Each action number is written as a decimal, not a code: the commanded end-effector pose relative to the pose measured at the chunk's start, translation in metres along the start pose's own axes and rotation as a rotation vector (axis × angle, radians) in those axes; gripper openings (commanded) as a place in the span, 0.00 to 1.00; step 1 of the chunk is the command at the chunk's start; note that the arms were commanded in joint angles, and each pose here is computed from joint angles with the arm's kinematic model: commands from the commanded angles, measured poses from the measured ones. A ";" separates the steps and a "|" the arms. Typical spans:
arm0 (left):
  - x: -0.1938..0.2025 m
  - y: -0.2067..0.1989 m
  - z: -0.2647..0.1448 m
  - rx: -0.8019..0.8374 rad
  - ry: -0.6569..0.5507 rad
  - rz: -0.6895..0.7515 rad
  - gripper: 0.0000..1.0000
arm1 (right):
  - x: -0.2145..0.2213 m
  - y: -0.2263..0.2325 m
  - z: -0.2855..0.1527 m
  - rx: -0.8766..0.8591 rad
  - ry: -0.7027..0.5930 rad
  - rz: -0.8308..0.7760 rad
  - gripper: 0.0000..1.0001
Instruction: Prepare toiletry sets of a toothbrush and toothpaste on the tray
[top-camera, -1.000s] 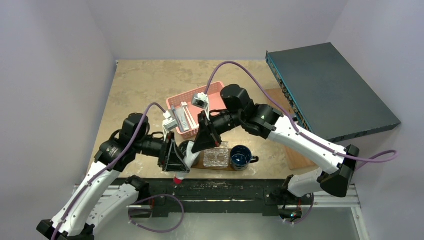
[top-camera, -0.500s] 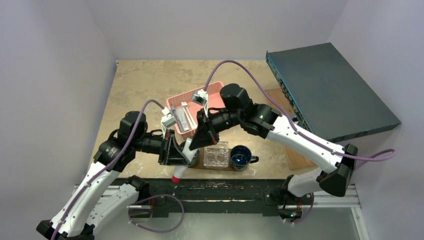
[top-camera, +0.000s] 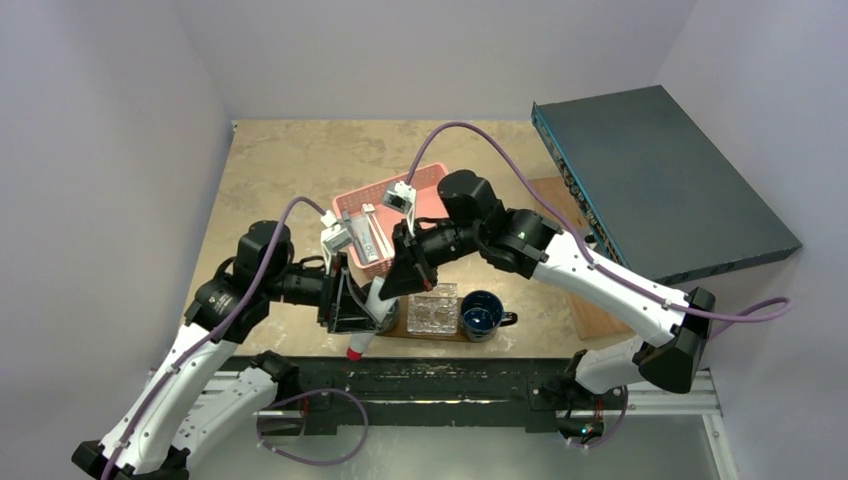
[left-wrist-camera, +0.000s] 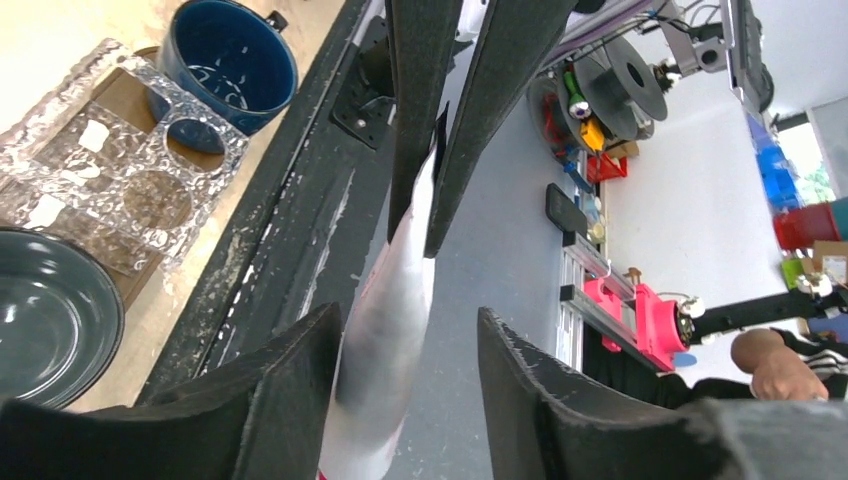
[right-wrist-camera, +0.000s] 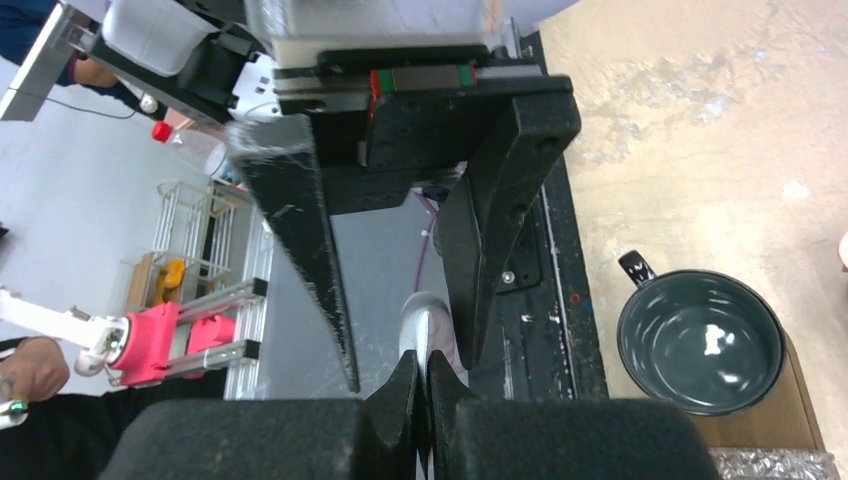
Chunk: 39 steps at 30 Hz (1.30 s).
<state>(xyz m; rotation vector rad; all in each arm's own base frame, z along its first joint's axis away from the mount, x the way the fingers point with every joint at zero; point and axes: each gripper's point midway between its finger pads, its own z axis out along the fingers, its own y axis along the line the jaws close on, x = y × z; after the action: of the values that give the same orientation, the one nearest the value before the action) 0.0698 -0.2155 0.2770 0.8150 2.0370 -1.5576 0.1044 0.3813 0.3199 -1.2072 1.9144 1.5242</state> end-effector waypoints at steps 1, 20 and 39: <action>-0.019 -0.002 -0.007 -0.071 -0.055 0.086 0.55 | -0.004 0.000 -0.008 0.058 -0.024 -0.037 0.00; -0.044 0.046 -0.044 -0.503 -0.234 0.136 0.91 | -0.004 -0.043 -0.059 0.584 -0.030 -0.056 0.00; -0.034 0.092 -0.074 -0.767 -0.359 0.127 1.00 | 0.003 -0.068 -0.076 0.971 -0.036 -0.046 0.00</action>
<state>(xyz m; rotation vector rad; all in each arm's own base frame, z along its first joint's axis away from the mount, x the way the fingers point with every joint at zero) 0.1466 -0.1415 0.2584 0.3792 2.0343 -0.7445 0.1581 0.3131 0.2859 -0.8703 2.1719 0.4821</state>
